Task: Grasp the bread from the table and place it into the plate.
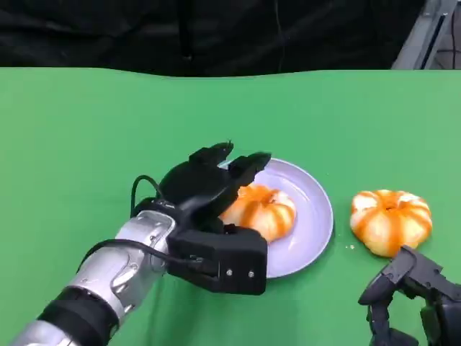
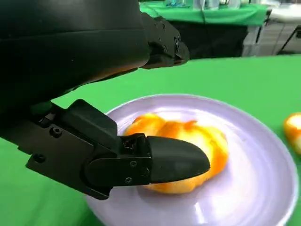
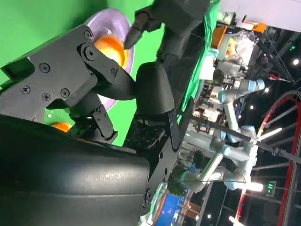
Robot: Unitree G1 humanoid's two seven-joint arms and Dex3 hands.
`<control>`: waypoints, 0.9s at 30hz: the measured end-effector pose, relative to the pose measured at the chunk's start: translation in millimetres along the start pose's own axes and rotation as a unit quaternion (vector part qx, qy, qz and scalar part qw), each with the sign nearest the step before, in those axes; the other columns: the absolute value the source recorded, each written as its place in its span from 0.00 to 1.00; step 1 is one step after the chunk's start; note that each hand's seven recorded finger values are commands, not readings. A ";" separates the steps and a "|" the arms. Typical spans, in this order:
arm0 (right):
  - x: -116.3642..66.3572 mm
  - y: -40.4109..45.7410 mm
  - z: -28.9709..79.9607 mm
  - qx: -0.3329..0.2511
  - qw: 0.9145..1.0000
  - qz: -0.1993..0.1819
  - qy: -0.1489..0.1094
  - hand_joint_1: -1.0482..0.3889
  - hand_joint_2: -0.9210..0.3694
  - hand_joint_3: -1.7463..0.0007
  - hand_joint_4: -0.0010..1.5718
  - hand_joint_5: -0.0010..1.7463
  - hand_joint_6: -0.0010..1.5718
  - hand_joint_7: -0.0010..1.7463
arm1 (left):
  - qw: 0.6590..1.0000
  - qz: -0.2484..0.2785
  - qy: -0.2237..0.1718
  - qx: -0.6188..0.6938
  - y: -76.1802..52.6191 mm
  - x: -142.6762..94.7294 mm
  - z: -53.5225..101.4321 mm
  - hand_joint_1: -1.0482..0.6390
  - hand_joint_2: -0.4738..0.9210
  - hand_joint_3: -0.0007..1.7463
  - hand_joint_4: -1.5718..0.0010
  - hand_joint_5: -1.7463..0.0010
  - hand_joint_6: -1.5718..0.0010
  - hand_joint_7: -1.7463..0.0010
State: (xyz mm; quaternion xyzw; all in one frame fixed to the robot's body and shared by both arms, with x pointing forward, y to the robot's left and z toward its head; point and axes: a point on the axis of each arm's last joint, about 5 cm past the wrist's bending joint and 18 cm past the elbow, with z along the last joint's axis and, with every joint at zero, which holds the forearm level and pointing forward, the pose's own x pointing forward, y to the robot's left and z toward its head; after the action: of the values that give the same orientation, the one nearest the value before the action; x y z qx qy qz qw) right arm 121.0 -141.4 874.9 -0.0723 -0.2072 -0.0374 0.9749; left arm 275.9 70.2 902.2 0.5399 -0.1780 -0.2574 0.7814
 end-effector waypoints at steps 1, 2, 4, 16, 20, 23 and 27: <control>0.2 -0.2 0.0 0.000 1.000 0.000 -0.001 0.64 0.33 0.29 0.53 1.00 0.48 0.87 | 1.000 0.004 -0.001 -0.001 1.4 -0.4 0.0 0.00 1.00 0.40 1.00 1.00 0.95 0.99; 0.2 -0.3 0.0 0.000 1.000 0.000 -0.002 0.64 0.33 0.29 0.53 1.00 0.48 0.87 | 1.000 0.007 -0.001 -0.001 2.2 -1.0 -0.2 0.00 1.00 0.40 1.00 1.00 0.95 0.99; 0.1 -0.3 0.1 0.000 1.000 0.000 -0.004 0.64 0.33 0.29 0.53 1.00 0.48 0.87 | 1.000 0.006 0.001 -0.003 1.1 -2.3 -0.8 0.00 1.00 0.40 1.00 1.00 0.95 0.99; 0.6 -1.2 -3.6 -0.002 1.000 0.004 -0.006 0.64 0.32 0.29 0.53 1.00 0.48 0.87 | 0.966 0.112 -0.009 -0.232 11.1 -68.2 -13.3 0.64 1.00 0.07 0.49 0.91 0.48 0.96; 1.7 -0.4 -3.5 -0.001 1.000 0.007 -0.007 0.64 0.32 0.30 0.53 1.00 0.48 0.87 | 0.957 0.099 0.014 -0.271 9.3 -78.9 -15.8 0.65 0.82 0.55 0.41 0.50 0.32 0.71; 0.8 -0.4 -3.5 0.000 1.000 0.008 -0.005 0.64 0.32 0.30 0.53 1.00 0.48 0.87 | 0.911 0.098 0.008 -0.401 14.3 -93.9 -15.3 0.66 0.74 0.72 0.44 0.32 0.38 0.49; 1.4 -0.9 -3.6 0.006 1.000 0.007 -0.004 0.64 0.32 0.30 0.53 1.00 0.48 0.87 | 0.826 0.084 0.002 -0.557 17.1 -124.1 -19.2 0.70 0.67 0.91 0.39 0.03 0.45 0.08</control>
State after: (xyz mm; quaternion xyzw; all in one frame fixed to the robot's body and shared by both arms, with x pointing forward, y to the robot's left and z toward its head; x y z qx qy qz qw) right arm 123.6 -142.9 872.3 -0.0680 -0.2112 -0.0294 0.9746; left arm 190.4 163.3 911.3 -0.0037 -0.0477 -0.2453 0.9683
